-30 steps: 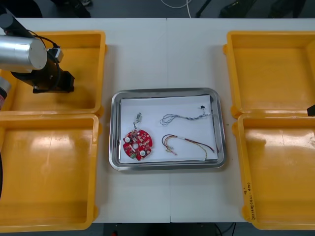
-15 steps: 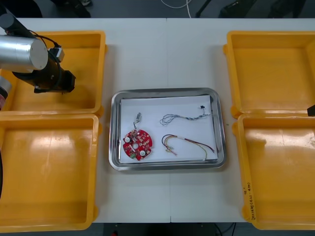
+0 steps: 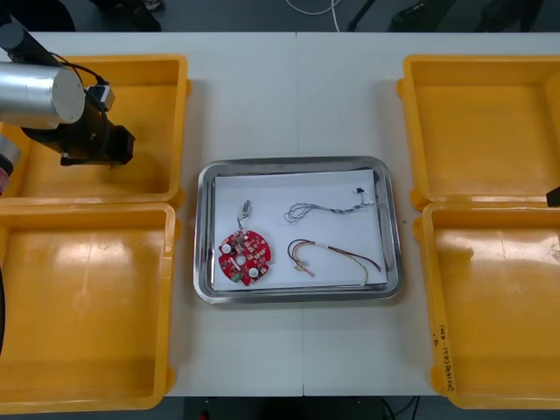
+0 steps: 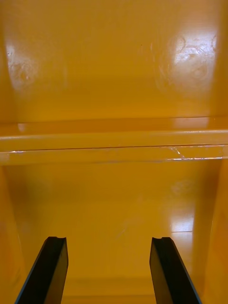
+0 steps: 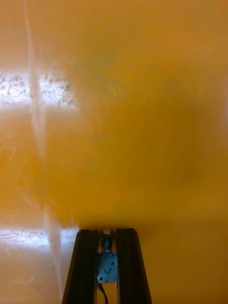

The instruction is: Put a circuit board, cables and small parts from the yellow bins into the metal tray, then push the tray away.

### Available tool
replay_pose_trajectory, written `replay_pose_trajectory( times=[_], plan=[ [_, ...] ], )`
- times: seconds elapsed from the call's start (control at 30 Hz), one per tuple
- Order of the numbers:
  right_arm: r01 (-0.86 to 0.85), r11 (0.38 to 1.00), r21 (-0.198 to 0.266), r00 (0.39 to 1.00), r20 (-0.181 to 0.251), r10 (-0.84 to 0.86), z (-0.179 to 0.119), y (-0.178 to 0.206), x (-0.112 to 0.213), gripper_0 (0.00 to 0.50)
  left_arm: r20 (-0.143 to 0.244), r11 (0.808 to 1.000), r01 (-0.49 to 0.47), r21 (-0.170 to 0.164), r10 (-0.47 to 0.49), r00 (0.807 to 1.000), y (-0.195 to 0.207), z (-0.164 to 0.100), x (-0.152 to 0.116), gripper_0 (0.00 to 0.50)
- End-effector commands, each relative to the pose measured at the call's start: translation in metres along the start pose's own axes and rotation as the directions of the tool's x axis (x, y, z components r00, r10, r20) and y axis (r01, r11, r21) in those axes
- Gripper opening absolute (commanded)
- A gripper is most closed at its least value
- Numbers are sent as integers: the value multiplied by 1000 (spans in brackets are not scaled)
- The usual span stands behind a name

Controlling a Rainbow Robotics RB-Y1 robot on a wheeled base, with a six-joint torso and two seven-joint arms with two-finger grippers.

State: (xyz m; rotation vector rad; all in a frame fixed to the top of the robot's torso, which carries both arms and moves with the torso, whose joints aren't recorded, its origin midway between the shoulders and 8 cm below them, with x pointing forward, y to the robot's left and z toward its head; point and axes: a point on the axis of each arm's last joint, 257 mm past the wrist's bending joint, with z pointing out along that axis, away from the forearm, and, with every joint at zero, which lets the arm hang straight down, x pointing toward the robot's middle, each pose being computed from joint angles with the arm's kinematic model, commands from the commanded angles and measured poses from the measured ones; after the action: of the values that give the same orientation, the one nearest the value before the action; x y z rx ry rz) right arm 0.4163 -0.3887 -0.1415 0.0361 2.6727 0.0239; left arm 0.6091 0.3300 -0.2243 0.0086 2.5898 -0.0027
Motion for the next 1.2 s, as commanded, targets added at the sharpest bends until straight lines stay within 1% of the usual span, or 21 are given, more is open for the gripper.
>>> replay_pose_trajectory(
  times=[0.03,0.13,0.27,0.4,0.53,0.57,0.6,0.77,0.8,0.9,0.93,0.97,1.0,1.03,1.07,1.1,1.13,1.2],
  plan=[
    [-12,998,57,1000,28,11,-17,-22,-8,500,43,999,-13,40,12,999,-13,-35,-30,0],
    [-13,998,57,1000,29,11,-16,-22,-8,500,38,999,-10,50,8,999,-14,-52,-33,0],
    [-13,998,59,1000,30,11,-17,-23,-8,500,34,999,-12,51,11,999,-16,-68,-35,0],
    [-13,998,59,1000,30,11,-17,-23,-8,500,29,998,-27,51,26,999,-21,-92,-36,0],
    [-12,998,58,999,30,10,-17,-22,-8,500,1,997,-45,55,45,999,-34,-108,-27,0],
    [-12,998,58,999,30,10,-17,-22,-8,500,2,997,-45,55,45,999,-35,-111,-27,0],
    [-13,998,58,1000,29,12,-16,-23,-8,500,-3,998,-37,59,37,999,-40,-115,-23,0],
    [-13,998,59,1000,30,11,-17,-23,-8,500,1,998,-23,65,23,1000,-60,-128,-17,0],
    [-12,998,57,1000,30,10,-17,-22,-8,500,-2,997,-20,72,21,1000,-70,-133,-13,0],
    [-12,998,57,1000,28,11,-17,-22,-8,500,-5,996,-15,85,16,1000,-85,-139,-9,0],
    [-12,998,55,1000,28,10,-17,-22,-8,500,-7,995,-8,96,9,1000,-98,-142,-6,0],
    [-12,998,55,1000,28,10,-17,-22,-8,500,-7,995,-8,96,9,1000,-98,-142,-6,0],
    [-12,998,55,1000,28,10,-17,-22,-8,500,-14,994,-6,106,7,1000,-111,-145,-1,0],
    [-11,998,55,1000,29,9,-17,-22,-8,500,-14,995,-6,101,8,1000,-117,-148,2,0],
    [-12,998,55,1000,28,10,-17,-22,-8,500,-13,995,-7,97,9,1000,-121,-149,3,0],
    [-12,998,54,1000,28,11,-16,-22,-8,500,1,995,-10,98,10,1000,-131,-150,2,0],
    [-12,998,54,1000,28,11,-16,-22,-8,500,1,995,-10,98,10,1000,-131,-150,2,0],
    [-12,998,54,1000,26,11,-16,-22,-7,500,11,994,-5,112,4,1000,-153,-151,5,0]
  ],
)
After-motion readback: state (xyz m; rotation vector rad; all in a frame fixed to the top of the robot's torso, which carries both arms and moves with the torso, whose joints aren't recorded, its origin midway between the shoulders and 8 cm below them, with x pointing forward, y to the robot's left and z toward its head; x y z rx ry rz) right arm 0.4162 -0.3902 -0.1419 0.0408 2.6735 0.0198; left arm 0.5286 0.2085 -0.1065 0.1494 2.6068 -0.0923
